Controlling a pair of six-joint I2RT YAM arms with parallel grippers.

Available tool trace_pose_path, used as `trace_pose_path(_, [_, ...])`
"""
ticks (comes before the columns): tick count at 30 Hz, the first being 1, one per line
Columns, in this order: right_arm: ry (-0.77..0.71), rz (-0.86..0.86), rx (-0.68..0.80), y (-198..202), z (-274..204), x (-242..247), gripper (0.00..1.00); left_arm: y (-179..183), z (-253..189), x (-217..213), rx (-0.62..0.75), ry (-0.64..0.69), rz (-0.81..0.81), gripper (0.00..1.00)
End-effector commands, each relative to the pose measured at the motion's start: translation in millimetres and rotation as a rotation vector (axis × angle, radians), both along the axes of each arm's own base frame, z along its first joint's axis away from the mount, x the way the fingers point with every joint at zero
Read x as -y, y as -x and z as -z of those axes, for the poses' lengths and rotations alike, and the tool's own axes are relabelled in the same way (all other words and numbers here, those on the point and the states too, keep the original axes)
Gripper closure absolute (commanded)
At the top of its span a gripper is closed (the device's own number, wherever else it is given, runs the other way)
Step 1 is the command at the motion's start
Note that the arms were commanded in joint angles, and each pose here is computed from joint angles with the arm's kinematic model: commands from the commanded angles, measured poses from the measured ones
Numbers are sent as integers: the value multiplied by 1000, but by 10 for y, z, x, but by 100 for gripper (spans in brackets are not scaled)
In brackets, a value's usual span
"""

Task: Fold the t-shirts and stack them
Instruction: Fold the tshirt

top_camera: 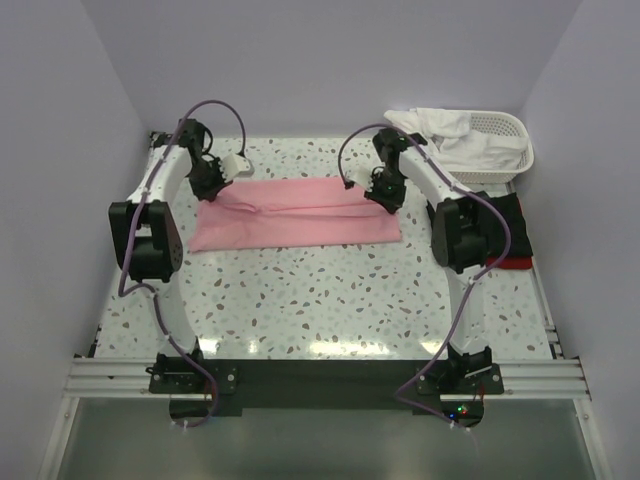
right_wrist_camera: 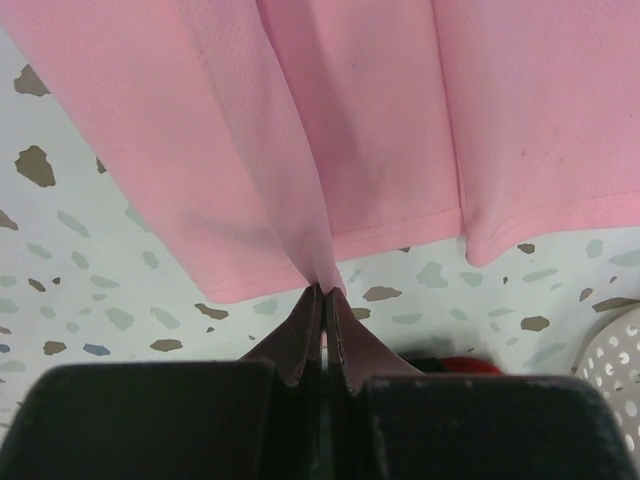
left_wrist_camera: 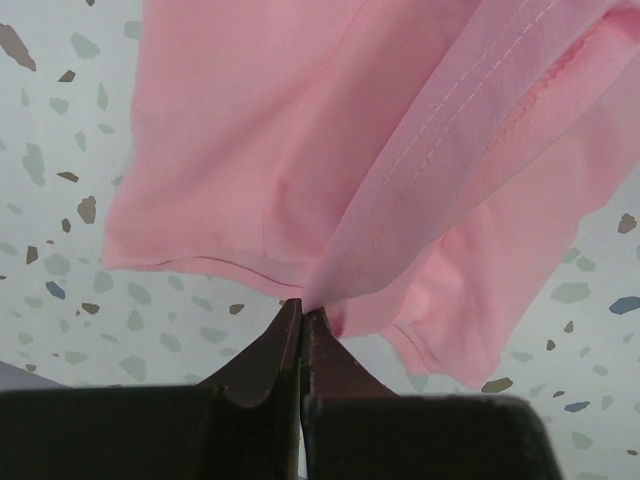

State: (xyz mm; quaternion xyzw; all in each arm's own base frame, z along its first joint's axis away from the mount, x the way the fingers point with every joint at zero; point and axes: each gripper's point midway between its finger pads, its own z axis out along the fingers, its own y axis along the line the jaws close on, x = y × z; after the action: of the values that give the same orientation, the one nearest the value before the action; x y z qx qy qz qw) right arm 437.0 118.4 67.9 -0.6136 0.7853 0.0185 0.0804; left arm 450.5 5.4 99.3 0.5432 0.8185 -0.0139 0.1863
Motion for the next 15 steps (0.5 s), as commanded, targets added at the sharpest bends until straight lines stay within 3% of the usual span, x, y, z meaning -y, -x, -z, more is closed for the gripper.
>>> trace_pose_path(1, [24,-5,50,-174,-5,39,100,-148,-23,-56,47,-13,3,100])
trace_pose_path(12, [53,21,93,-374,115,63,100,-217,178,-87,35,-26,-27,100])
trace_pose_path(15, [53,43,110,-422,96,52,87,-292,216,-132,53,-38,-66,97])
